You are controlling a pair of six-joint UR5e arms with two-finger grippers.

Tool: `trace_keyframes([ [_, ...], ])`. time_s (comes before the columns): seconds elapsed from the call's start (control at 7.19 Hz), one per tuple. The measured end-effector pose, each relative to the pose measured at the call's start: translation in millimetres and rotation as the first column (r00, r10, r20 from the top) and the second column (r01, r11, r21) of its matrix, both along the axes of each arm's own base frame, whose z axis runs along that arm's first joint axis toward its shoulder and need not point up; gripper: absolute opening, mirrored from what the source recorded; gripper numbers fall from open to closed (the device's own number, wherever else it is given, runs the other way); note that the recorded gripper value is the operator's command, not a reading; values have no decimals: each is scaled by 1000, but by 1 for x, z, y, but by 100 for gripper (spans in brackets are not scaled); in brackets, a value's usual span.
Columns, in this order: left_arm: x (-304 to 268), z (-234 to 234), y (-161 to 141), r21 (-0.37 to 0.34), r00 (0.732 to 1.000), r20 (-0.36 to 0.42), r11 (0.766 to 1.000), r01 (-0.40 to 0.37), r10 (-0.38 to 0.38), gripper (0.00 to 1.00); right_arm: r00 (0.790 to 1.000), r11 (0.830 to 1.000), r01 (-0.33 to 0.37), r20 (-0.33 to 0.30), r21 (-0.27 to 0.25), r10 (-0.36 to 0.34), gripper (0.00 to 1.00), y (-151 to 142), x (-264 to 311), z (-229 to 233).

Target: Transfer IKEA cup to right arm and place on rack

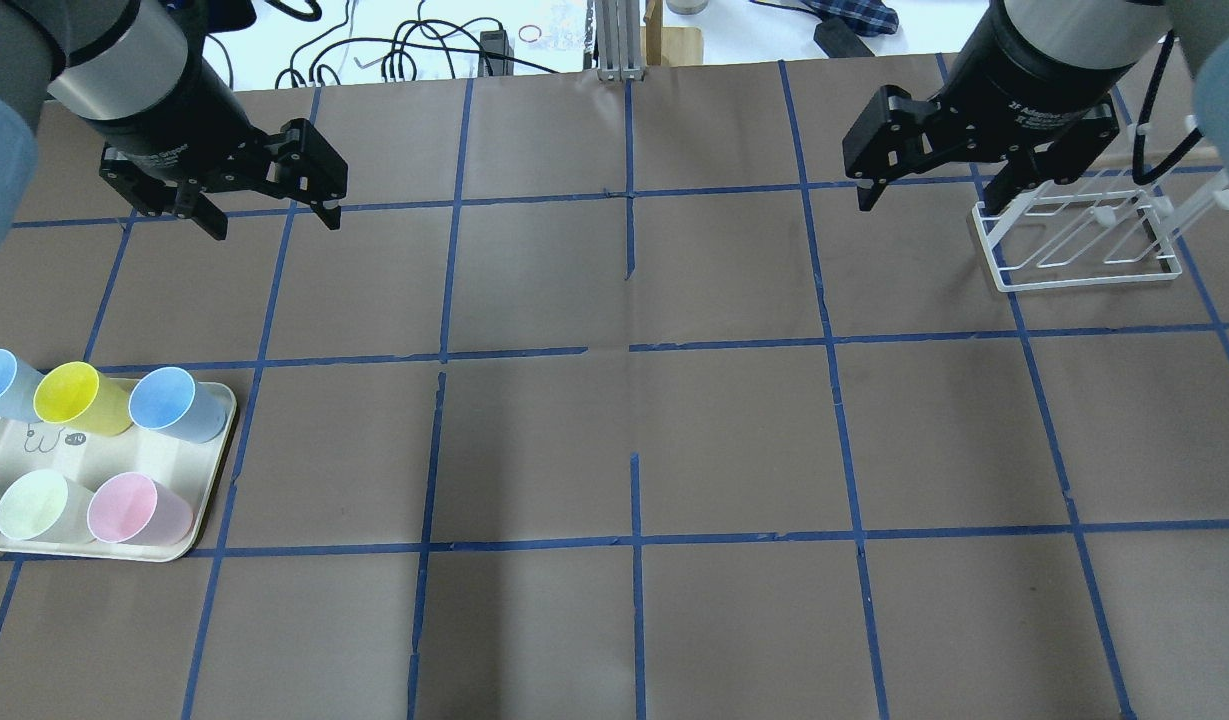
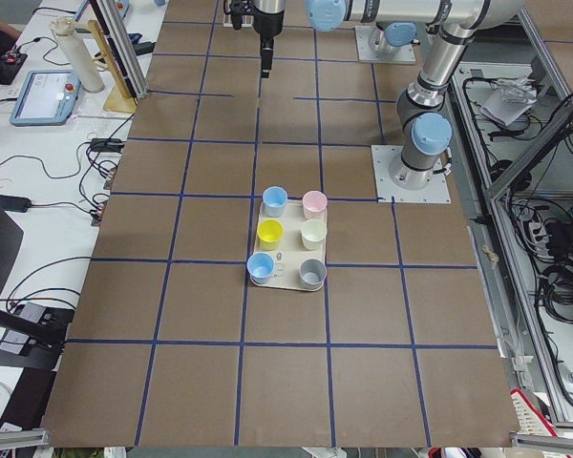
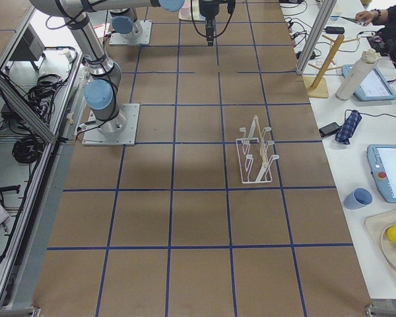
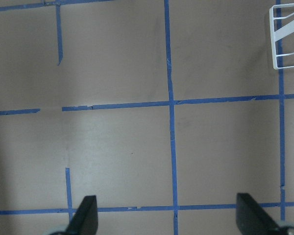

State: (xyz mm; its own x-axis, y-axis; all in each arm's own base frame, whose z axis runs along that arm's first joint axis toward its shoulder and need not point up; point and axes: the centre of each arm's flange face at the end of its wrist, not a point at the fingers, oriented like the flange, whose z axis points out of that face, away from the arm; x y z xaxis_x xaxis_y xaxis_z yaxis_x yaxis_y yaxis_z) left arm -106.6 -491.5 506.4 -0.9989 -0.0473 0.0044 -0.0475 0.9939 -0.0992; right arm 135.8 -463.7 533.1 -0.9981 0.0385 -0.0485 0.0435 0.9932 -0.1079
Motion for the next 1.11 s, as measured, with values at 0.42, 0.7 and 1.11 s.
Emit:
trace_keyframes([
  [0.42,14,-10,-2,30,997,7,997,73,-74,100,1000,1000,-15,-23,-4,15,100,2,-2,2],
  [0.7,95,-35,-9,80,994,-8,991,111,-110,100,1000,1000,-17,-19,-4,17,100,2,-1,1],
  [1.11,229,-70,10,118,979,-38,972,205,-201,100,1000,1000,-18,-16,-4,18,100,2,-1,1],
])
